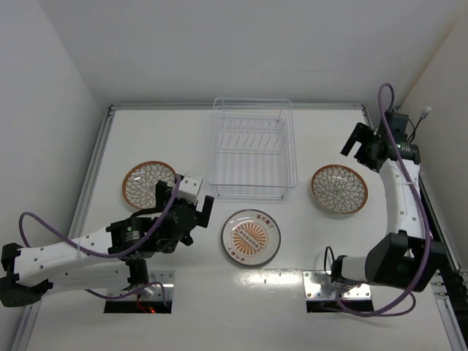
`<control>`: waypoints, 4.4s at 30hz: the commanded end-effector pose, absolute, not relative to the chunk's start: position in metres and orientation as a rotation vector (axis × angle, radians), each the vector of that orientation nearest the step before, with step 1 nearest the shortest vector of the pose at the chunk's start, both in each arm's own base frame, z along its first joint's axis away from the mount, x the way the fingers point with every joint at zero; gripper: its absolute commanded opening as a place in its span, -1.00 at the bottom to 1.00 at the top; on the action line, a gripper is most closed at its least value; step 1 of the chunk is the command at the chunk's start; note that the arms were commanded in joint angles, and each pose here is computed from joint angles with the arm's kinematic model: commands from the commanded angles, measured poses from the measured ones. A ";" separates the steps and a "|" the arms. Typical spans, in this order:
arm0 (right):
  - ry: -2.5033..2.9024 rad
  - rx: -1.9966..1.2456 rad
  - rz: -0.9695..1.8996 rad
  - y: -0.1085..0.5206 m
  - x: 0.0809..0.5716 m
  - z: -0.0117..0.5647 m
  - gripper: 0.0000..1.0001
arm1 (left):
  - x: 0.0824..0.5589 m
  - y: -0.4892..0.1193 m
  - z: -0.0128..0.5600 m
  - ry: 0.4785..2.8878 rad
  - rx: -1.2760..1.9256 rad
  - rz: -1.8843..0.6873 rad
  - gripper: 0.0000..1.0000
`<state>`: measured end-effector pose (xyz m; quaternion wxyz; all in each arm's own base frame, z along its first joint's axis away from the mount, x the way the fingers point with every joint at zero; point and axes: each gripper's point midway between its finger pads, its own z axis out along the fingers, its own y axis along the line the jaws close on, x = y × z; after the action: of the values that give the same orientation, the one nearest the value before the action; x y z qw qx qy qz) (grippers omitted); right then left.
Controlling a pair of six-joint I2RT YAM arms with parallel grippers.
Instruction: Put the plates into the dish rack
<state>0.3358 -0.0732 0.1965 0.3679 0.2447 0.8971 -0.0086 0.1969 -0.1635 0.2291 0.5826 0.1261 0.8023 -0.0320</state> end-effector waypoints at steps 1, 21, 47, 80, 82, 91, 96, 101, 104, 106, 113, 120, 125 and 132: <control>2.349 0.745 0.109 -0.073 0.329 0.173 1.00 | 0.200 -0.165 0.234 1.856 0.271 -0.091 0.98; 2.147 1.474 0.648 -0.109 0.267 0.067 1.00 | 0.199 -0.163 0.235 1.856 0.271 -0.091 0.98; 2.037 1.688 0.743 -0.119 0.265 0.009 0.58 | 0.201 -0.158 0.235 1.851 0.250 -0.067 0.98; 1.993 0.772 0.232 -0.067 0.413 0.284 -1.00 | 0.201 -0.158 0.231 1.861 0.245 -0.050 0.98; 1.983 0.705 0.117 -0.049 0.424 0.310 -1.00 | 0.202 -0.156 0.234 1.853 0.233 -0.050 0.98; 1.977 0.633 -0.353 -0.003 0.459 0.330 -1.00 | 0.202 -0.156 0.234 1.853 0.233 -0.050 0.98; 1.972 0.578 -0.502 0.020 0.465 0.318 -1.00 | 0.202 -0.156 0.234 1.853 0.233 -0.050 0.98; 1.947 0.541 -0.592 0.035 0.472 0.310 -1.00 | 0.202 -0.156 0.234 1.852 0.241 -0.044 0.98; 1.936 0.507 -0.634 0.047 0.479 0.306 -1.00 | 0.202 -0.156 0.234 1.852 0.241 -0.044 0.98; 1.930 0.491 -0.673 0.051 0.481 0.303 -1.00 | 0.202 -0.156 0.234 1.852 0.241 -0.044 0.98; 1.921 0.439 -0.741 0.073 0.497 0.284 -1.00 | 0.202 -0.156 0.234 1.852 0.241 -0.044 0.98; 1.940 0.407 -0.809 0.078 0.503 0.261 -1.00 | 0.202 -0.157 0.232 1.856 0.247 -0.036 0.98; 1.943 0.383 -0.814 0.089 0.504 0.255 -1.00 | 0.202 -0.157 0.232 1.856 0.247 -0.036 0.98; 1.929 0.250 -0.916 0.121 0.497 0.241 -1.00 | 0.202 -0.157 0.232 1.856 0.247 -0.036 0.98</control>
<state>0.4973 0.1056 0.2121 0.4351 0.0975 0.8248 -0.3477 0.1988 -0.1602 0.2287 0.5856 0.1191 0.8015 -0.0200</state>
